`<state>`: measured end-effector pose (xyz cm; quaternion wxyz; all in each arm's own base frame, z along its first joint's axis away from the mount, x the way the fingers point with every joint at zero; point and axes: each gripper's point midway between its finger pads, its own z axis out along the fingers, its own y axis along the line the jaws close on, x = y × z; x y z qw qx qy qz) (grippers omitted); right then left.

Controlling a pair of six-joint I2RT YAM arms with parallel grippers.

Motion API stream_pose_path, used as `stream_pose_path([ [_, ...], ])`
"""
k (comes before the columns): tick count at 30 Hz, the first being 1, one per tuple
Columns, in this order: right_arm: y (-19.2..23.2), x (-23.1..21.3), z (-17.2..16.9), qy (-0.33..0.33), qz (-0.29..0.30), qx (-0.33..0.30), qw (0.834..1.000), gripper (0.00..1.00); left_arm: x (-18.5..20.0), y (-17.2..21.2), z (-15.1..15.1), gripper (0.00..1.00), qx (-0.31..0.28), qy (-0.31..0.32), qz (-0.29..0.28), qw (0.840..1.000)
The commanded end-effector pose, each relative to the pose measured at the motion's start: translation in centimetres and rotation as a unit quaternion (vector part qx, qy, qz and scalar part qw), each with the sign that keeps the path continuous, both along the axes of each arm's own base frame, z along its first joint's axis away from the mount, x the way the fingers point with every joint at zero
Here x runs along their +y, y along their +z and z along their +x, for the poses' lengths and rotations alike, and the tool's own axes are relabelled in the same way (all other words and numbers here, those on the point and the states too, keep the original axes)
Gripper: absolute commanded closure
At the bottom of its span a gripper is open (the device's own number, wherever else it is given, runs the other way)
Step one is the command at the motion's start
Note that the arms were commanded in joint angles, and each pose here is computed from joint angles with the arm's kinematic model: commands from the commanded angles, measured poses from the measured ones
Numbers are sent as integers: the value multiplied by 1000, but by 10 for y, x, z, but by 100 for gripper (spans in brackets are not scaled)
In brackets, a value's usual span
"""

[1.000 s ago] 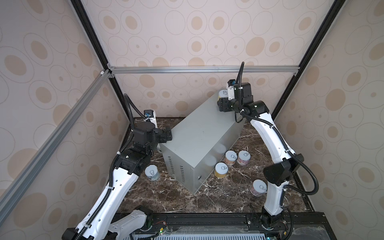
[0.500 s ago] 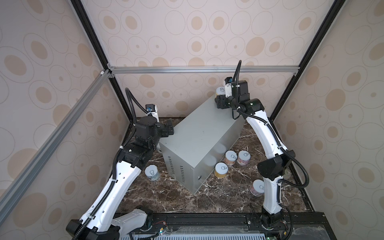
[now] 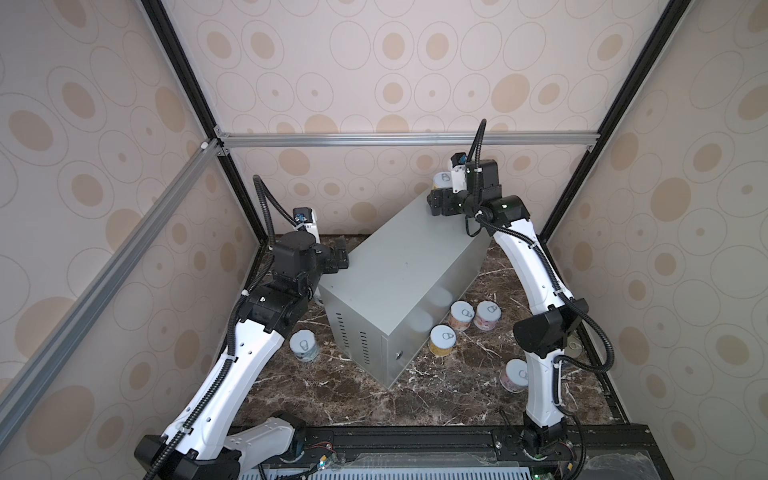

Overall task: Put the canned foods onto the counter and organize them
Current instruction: 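Lower the yellow can onto the grey box top and open the right gripper, then move the right gripper back down toward the small cans beside the box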

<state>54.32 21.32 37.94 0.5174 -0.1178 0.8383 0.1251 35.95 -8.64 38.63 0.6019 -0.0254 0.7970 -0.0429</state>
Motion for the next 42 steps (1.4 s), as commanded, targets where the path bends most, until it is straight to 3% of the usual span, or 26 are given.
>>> stream_pose_path([
  [1, -11, -3, -15, 4, 0, 39, 999, 0, 3, 27, -10, 1, -30, 0, -2, 1000],
  [13, 40, -26, -66, -6, 18, 9, 1000, 1, 7, 35, -40, 0, -24, -22, -17, 999],
  [26, 55, -61, -153, -22, 24, 14, 999, 2, 36, 22, -78, 0, 0, 21, -25, 999],
  [35, 25, -89, -225, -37, 42, 38, 998, 1, 74, 0, -114, 1, 17, 101, -47, 994],
  [42, -23, -95, -269, -24, 59, 79, 995, 2, 87, -43, -134, 1, 43, 129, -60, 989],
])
